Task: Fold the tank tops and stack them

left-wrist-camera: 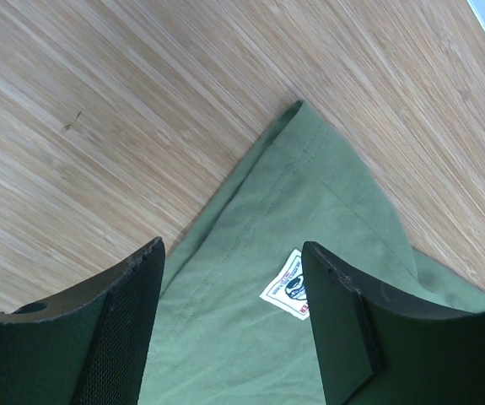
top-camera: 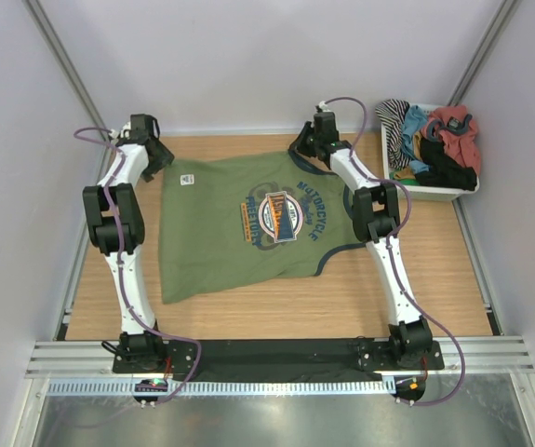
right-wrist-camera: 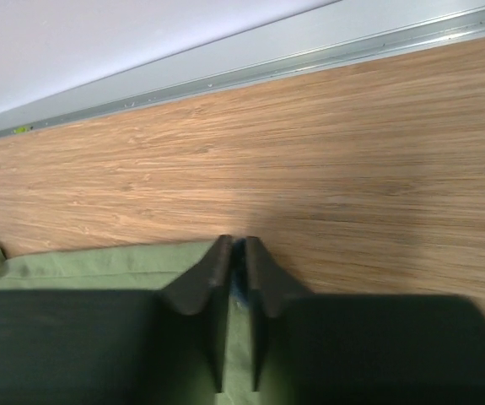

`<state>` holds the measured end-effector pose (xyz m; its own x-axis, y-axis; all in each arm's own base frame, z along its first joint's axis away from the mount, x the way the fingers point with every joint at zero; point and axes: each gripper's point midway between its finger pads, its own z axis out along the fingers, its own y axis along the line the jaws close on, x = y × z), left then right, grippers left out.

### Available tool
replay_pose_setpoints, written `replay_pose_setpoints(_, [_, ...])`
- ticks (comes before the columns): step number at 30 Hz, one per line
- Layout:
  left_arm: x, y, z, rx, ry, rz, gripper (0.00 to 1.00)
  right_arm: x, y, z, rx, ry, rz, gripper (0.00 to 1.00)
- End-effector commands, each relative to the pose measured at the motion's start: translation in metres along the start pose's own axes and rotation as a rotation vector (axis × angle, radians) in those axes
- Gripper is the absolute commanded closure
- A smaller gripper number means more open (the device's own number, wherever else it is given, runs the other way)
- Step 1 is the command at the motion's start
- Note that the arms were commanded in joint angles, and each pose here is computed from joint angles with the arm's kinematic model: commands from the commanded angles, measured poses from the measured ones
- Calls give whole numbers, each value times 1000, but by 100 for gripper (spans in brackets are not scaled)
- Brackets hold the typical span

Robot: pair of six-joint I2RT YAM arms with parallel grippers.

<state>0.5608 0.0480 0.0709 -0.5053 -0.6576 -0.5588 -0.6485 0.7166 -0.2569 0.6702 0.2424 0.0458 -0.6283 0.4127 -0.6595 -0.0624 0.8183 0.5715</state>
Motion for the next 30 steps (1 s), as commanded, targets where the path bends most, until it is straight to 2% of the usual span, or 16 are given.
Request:
replay_pose_setpoints(1, [0, -12, 3, 53, 6, 6, 33, -8, 19, -5, -35, -21, -25, 88])
replay_pose_setpoints(2, [3, -12, 7, 54, 12, 8, 34, -9, 20, -5, -35, -25, -24, 95])
replay_pose_setpoints(5, [3, -14, 10, 61, 18, 13, 37, -16, 21, -9, -30, -43, -30, 99])
replay_pose_setpoints(12, [0, -16, 25, 48, 7, 20, 43, -21, 29, -14, -56, -56, -24, 99])
replay_pose_setpoints(21, [-10, -31, 39, 86, -29, -1, 46, -16, 32, -14, -74, -43, -30, 99])
replay_pose_setpoints(23, [-13, -35, 43, 100, -37, -2, 51, -15, 31, -13, -76, -40, -31, 99])
replay_pose_setpoints(30, [-11, -36, 59, 84, -30, -2, 54, -15, 32, -14, -83, -39, -37, 99])
